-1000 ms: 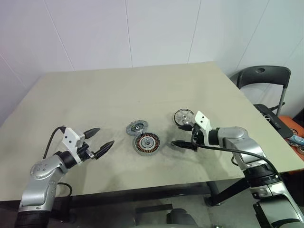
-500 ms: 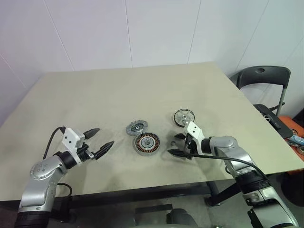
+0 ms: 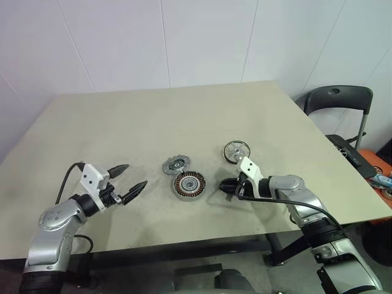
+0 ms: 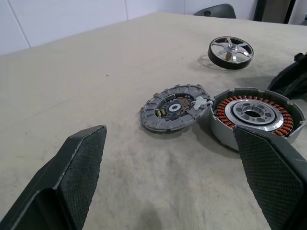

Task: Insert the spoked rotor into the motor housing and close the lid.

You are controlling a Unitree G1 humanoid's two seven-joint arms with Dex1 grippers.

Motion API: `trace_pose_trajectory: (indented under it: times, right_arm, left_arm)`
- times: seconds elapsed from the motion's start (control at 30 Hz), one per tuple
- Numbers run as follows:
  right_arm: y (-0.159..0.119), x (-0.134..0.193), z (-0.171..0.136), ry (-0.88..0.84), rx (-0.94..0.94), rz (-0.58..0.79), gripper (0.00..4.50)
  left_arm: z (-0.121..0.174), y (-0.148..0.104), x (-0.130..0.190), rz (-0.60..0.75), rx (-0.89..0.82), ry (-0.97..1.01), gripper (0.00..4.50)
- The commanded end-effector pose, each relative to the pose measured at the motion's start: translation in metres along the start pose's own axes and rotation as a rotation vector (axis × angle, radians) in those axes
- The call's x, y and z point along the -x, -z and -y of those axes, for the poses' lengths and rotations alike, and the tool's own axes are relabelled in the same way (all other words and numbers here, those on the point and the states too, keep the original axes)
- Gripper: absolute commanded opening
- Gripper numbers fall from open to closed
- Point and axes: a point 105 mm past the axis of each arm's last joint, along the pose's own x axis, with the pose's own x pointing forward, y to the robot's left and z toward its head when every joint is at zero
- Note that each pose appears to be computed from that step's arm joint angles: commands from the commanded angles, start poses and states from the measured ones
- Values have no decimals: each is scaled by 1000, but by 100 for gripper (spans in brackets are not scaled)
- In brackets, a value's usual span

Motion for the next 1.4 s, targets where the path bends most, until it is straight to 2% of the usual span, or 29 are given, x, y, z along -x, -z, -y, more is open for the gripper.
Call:
trace_pose_trajectory:
  times: [0.03,0.17,0.43,0.7,1.0,1.4]
  right_arm:
    - [1,2,3,12,13,-9,66]
    - [-7,4,3,6,20,13,66]
    - [-64,12,-6,-92,59,95,66]
    - [-112,-7,-32,-222,136,156,66]
    - [-132,-29,-43,-280,175,164,66]
    - [-108,-51,-46,-285,99,134,66]
  left_arm:
    - [-3,-10,-2,17,-65,15,450]
    - [-4,-10,-2,19,-67,19,450]
    - [-1,-10,-2,15,-72,25,450]
    - [4,-17,-6,26,-66,39,450]
    - [5,-22,-5,27,-69,26,450]
    - [5,-16,-3,29,-65,22,450]
